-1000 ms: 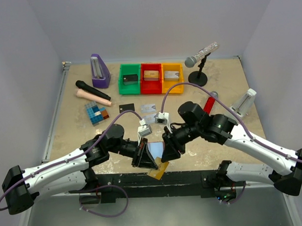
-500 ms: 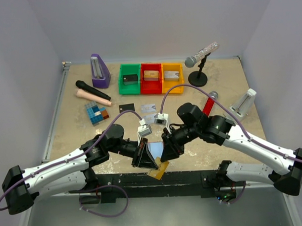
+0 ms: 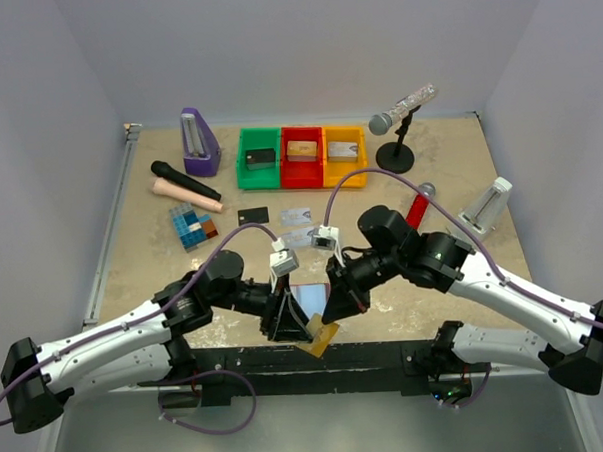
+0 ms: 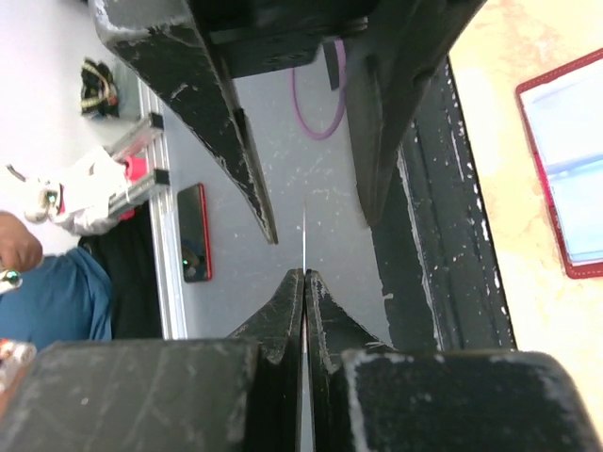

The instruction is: Take the credit cards out of the card holder

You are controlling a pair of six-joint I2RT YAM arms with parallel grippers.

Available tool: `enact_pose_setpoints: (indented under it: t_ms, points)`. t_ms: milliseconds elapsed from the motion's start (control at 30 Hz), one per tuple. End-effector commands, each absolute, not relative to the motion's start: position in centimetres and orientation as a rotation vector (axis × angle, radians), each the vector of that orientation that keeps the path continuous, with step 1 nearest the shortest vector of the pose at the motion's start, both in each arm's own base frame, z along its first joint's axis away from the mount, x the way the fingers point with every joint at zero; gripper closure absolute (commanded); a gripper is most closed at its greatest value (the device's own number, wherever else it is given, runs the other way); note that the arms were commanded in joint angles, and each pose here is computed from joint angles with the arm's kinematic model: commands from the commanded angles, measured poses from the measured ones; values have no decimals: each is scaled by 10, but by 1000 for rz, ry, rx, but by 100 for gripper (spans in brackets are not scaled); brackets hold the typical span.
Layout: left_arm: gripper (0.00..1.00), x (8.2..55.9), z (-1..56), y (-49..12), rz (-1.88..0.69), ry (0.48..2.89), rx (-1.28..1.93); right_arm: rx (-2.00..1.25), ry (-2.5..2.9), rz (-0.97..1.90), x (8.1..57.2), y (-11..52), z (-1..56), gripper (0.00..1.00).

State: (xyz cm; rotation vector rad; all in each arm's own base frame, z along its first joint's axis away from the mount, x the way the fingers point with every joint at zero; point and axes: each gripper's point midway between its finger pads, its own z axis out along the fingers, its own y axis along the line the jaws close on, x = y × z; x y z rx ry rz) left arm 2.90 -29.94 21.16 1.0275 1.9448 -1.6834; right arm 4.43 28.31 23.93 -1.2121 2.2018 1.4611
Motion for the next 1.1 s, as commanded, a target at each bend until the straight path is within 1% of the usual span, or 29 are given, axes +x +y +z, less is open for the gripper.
enact_pose_setpoints:
  t_ms: [0,67,133,167,300,367,467,633,767,933,1067]
  points:
    - [38,59,227,-283,-1472,1931,894,-1043,2194,1425,68,272,247,100]
    - [29,80,234,-268,-1382,1910,744,-813,2231,1357,104,259,242,100]
    - [23,96,240,-251,-1313,1872,617,-638,2255,1264,134,245,235,100]
    - [22,101,243,-243,-1288,1856,560,-559,2271,1209,149,239,231,100]
    - [21,122,233,-219,-1154,1891,368,-230,2304,1040,216,215,212,100]
    - [22,124,225,-216,-1137,1916,341,-106,2338,960,249,206,198,100]
    - [22,123,219,-213,-1139,1929,304,20,2352,915,291,202,182,100]
    - [22,126,207,-199,-1105,1945,208,169,2399,858,341,202,158,100]
    - [23,127,193,-187,-1051,1976,152,269,2374,860,374,202,154,100]
    - [23,125,184,-180,-1028,1988,146,324,2416,865,399,208,136,100]
    - [23,123,181,-179,-1028,1989,151,329,2474,855,409,211,116,100]
